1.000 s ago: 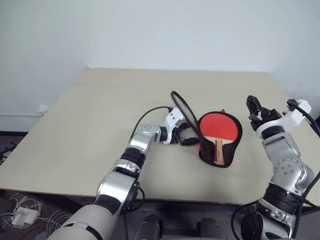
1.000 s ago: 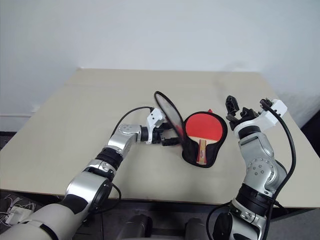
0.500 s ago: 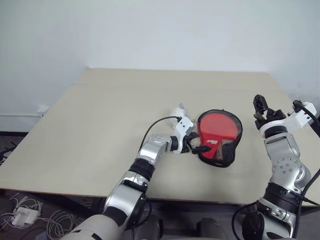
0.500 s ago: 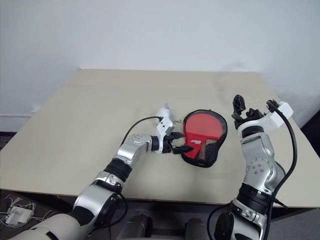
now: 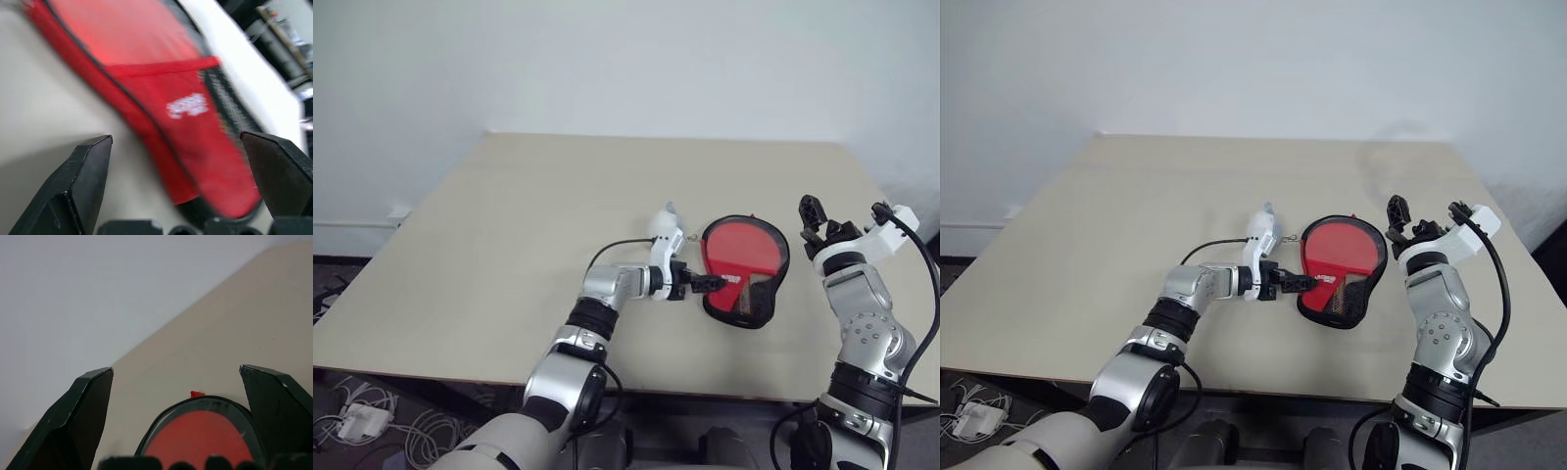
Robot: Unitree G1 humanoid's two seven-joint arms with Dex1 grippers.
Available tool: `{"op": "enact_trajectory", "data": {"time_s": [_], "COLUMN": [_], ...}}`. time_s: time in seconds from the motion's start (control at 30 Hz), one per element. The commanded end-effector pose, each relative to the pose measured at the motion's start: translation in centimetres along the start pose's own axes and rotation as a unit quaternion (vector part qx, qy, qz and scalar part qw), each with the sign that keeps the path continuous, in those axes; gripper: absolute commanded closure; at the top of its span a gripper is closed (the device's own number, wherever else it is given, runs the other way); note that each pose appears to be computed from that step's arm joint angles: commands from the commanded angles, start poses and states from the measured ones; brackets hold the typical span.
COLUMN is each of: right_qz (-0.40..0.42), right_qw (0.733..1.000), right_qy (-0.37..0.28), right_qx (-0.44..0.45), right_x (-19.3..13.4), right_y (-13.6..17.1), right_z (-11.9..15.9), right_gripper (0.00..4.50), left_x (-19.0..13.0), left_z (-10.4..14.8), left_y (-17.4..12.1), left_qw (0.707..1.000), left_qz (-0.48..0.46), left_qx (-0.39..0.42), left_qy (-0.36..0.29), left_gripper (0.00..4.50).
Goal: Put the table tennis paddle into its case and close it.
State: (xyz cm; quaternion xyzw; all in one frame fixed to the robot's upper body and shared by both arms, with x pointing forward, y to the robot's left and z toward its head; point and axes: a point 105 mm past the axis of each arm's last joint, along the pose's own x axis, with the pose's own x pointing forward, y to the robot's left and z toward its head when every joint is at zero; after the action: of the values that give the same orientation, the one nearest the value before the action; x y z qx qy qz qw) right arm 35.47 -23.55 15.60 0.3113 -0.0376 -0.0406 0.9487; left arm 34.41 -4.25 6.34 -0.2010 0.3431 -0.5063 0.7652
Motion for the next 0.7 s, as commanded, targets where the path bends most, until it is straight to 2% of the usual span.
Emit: {"op": "enact_trajectory", "data": {"time_s": [0.03, 0.17, 0.23, 0.27, 0.33, 0.4, 0.47, 0.53, 0.7], "right_qz": [0.012, 0.013, 0.019, 0.022, 0.035, 0.064, 0.116, 0.134, 0.105], "right_qw": [1.0, 1.0, 1.0, 0.999, 0.989, 0.972, 0.959, 0.955, 0.966], "right_qy": [-0.015, -0.006, 0.019, 0.043, 0.105, 0.166, 0.189, 0.187, 0.146], "right_qx": [0.004, 0.001, -0.011, -0.022, -0.101, -0.155, -0.177, -0.188, -0.184], "right_x": [0.1, 0.1, 0.0, 0.0, -0.3, -1.1, -2.0, -2.1, -0.5], "right_y": [0.7, 0.8, 0.9, 0.9, 0.7, 0.5, 1.0, 0.8, -1.1], "right_z": [0.8, 0.5, -0.4, -1.2, -3.4, -5.5, -5.9, -5.0, -1.0], "right_gripper": [0.03, 0.03, 0.03, 0.03, 0.03, 0.0, 0.0, 0.0, 0.0], "left_x": [1.0, 1.3, 1.1, 1.0, 0.8, 0.8, 0.7, 0.7, 0.7], "left_z": [1.0, 0.7, 0.7, 0.7, 0.6, 0.4, 0.3, 0.2, -0.2], "left_y": [-2.5, -2.7, -2.2, -1.9, -1.3, -1.0, -1.2, -1.4, -1.6], "left_qw": [0.998, 0.995, 0.993, 0.992, 0.99, 0.988, 0.986, 0.985, 0.982], "left_qz": [-0.048, -0.048, -0.037, -0.031, -0.016, -0.009, -0.019, -0.025, -0.028], "left_qx": [-0.042, -0.091, -0.116, -0.124, -0.141, -0.152, -0.167, -0.172, -0.184], "left_qy": [0.005, 0.013, 0.01, 0.006, 0.007, 0.009, 0.01, 0.013, 0.021], "left_gripper": [0.0, 0.0, 0.0, 0.0, 0.0, 0.4, 0.95, 1.66, 3.46]}}
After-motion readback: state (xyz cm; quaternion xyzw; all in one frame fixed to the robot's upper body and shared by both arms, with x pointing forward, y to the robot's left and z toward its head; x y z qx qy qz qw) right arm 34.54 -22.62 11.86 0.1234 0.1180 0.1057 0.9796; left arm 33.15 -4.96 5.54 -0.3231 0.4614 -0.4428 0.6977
